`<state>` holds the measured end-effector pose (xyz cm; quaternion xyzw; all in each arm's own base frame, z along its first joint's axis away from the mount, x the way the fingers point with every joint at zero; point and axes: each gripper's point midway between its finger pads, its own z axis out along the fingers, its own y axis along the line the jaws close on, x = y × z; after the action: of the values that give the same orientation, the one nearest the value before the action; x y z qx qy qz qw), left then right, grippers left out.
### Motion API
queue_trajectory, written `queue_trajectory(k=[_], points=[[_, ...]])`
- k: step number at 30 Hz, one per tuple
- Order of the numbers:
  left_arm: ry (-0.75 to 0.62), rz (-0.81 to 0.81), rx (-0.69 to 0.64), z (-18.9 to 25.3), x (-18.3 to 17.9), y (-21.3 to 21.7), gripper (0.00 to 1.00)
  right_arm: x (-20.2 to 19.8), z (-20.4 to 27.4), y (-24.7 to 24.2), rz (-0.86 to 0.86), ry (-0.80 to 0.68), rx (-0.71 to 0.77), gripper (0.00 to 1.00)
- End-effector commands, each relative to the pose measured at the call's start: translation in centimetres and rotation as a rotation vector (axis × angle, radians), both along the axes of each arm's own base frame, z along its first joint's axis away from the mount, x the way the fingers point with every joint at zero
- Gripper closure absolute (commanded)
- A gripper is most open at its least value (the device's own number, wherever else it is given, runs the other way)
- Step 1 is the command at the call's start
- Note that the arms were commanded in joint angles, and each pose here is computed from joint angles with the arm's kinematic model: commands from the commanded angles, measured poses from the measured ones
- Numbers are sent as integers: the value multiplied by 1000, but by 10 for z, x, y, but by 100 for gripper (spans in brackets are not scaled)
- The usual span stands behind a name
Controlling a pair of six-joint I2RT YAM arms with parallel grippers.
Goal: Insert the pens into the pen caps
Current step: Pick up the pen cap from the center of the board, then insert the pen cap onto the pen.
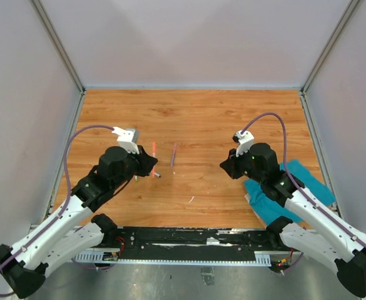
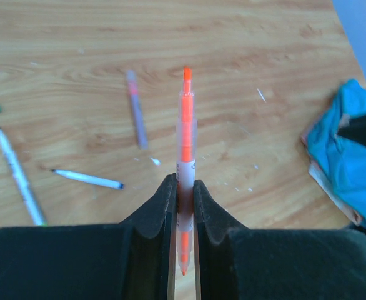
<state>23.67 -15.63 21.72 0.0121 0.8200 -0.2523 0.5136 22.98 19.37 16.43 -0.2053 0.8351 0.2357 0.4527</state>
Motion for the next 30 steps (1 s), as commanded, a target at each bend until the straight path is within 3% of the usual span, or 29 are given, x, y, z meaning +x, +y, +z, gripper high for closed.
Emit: queue_trajectory(k=[1, 8, 17, 25, 30], points=[[-45, -52, -35, 9, -5, -37, 99, 6, 23, 4, -15, -52, 127, 99], [-59, -172, -87, 3, -23, -87, 100, 6, 40, 10, -28, -72, 224, 99], [-202, -315, -123, 27, -57, -127, 99, 1, 70, 19, -33, -85, 392, 99], [-262, -449, -177, 34, -76, -148, 99, -15, 131, 38, 86, -180, 692, 99], [-268, -458, -189, 34, -77, -149, 99, -19, 142, 45, 122, -171, 812, 99]])
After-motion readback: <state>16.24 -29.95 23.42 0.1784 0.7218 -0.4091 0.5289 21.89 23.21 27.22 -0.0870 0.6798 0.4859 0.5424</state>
